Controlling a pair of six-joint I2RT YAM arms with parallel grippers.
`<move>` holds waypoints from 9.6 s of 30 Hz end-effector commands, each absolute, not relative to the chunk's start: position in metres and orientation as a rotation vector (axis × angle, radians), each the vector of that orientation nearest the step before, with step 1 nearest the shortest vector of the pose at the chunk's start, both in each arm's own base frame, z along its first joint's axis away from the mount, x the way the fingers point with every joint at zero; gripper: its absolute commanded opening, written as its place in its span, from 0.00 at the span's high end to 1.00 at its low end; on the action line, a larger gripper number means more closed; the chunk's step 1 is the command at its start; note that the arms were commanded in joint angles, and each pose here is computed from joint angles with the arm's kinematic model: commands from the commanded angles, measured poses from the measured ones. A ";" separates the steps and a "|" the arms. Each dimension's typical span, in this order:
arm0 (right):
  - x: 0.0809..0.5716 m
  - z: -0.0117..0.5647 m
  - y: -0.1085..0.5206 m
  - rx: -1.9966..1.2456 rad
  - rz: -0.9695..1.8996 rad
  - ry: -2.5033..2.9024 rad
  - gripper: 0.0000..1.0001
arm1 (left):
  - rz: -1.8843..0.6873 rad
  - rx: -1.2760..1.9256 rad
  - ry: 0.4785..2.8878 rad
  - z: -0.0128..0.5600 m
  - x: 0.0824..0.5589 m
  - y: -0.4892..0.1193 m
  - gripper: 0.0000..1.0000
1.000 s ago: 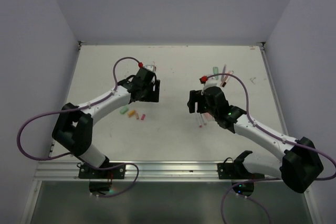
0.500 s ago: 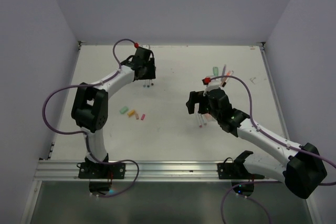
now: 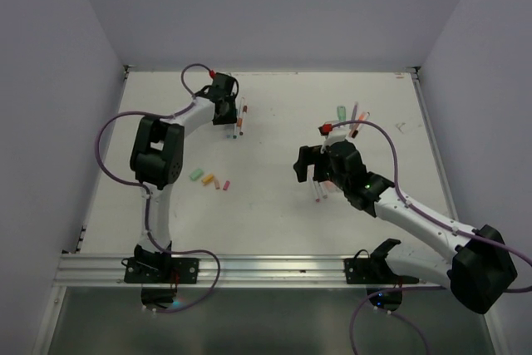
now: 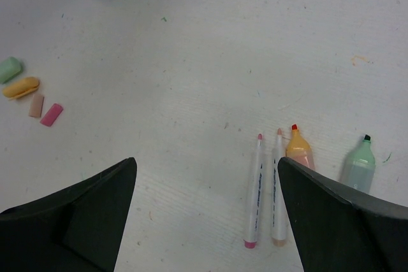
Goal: Open the pen caps
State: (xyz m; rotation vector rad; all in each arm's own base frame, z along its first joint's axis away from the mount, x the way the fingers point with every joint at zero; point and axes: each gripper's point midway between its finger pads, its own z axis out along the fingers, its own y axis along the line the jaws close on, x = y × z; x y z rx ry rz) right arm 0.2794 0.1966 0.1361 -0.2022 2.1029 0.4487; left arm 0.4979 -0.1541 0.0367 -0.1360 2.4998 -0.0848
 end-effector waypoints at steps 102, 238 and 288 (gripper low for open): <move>0.232 0.175 0.347 -0.753 1.237 1.895 1.00 | -0.977 -0.050 1.482 0.316 0.335 -0.217 1.00; 0.267 0.150 0.208 -0.263 0.450 2.127 0.01 | 0.026 -0.074 2.446 0.014 0.554 -0.153 0.70; 0.318 0.221 0.385 -0.352 1.184 1.817 0.61 | -0.943 -0.155 1.738 0.260 0.351 -0.232 1.00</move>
